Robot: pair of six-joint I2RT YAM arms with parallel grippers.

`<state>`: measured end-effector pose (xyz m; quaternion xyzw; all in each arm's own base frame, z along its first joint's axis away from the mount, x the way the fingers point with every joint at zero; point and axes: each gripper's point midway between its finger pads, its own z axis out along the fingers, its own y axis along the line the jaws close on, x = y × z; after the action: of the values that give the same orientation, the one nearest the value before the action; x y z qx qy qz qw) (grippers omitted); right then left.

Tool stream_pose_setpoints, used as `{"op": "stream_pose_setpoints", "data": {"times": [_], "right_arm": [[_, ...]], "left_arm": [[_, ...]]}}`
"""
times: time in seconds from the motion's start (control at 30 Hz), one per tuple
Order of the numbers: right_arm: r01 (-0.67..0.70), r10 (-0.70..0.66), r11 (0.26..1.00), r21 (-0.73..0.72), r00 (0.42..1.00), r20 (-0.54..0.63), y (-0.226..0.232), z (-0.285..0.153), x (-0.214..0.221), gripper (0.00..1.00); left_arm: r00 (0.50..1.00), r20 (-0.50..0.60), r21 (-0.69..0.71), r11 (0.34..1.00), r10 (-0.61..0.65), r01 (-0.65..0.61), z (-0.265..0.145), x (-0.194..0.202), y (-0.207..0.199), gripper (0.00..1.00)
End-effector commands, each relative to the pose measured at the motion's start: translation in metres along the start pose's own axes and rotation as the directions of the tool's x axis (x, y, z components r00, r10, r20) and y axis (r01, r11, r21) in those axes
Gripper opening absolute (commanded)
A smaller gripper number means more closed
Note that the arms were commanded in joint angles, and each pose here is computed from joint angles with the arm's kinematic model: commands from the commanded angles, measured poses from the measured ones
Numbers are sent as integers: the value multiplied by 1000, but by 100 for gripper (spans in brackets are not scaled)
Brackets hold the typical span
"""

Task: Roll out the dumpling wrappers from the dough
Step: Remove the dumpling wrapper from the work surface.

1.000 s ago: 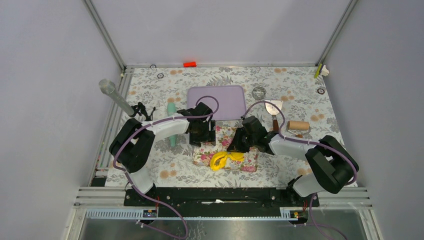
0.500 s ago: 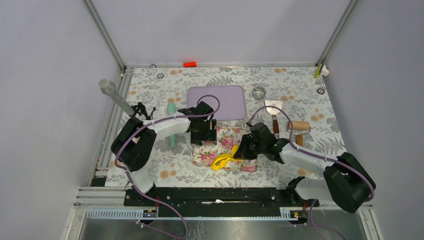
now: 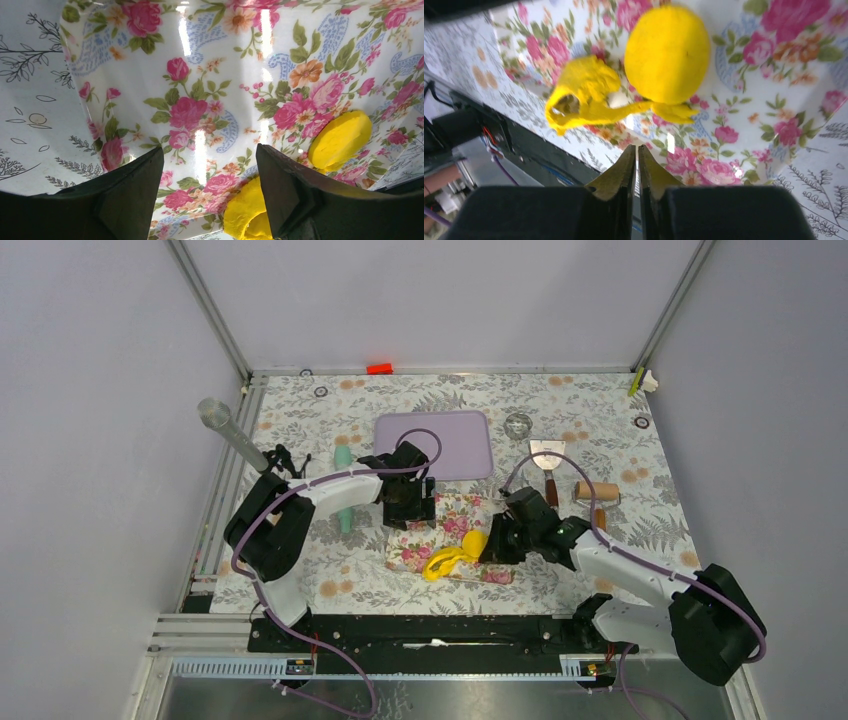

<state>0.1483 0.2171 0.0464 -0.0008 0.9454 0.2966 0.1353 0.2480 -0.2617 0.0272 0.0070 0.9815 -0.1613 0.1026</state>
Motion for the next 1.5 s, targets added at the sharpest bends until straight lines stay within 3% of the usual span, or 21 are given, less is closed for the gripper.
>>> {"op": "stream_pose_setpoints", "data": {"times": [0.0, 0.1, 0.37, 0.9, 1.13, 1.33, 1.47], "right_arm": [[-11, 11, 1000, -5, 985, 170, 27, -11, -49, 12], [-18, 26, 999, -45, 984, 174, 41, -2, -61, 12], [8, -8, 997, -70, 1000, 11, 40, 27, -36, 12], [32, -32, 999, -3, 988, -148, -8, 11, 32, 11], [28, -26, 999, 22, 996, -83, -5, -6, 23, 11], [-38, 45, 998, -55, 991, 128, 27, -12, -24, 11], [-36, 43, 997, -63, 991, 123, 39, 5, -37, 11]], "left_arm": [[999, -53, -51, 999, 10, -12, 14, 12, 15, 74], [999, -52, -52, 999, 9, -12, 14, 12, 16, 74], [999, -49, -49, 999, 14, -16, 12, 10, 14, 75], [998, -63, -48, 999, 13, -16, 15, 14, 15, 75], [997, -71, -53, 999, 10, -13, 18, 15, 17, 75], [997, -71, -51, 999, 11, -15, 19, 15, 16, 75], [997, -74, -56, 998, 11, -16, 19, 16, 18, 75]]}}
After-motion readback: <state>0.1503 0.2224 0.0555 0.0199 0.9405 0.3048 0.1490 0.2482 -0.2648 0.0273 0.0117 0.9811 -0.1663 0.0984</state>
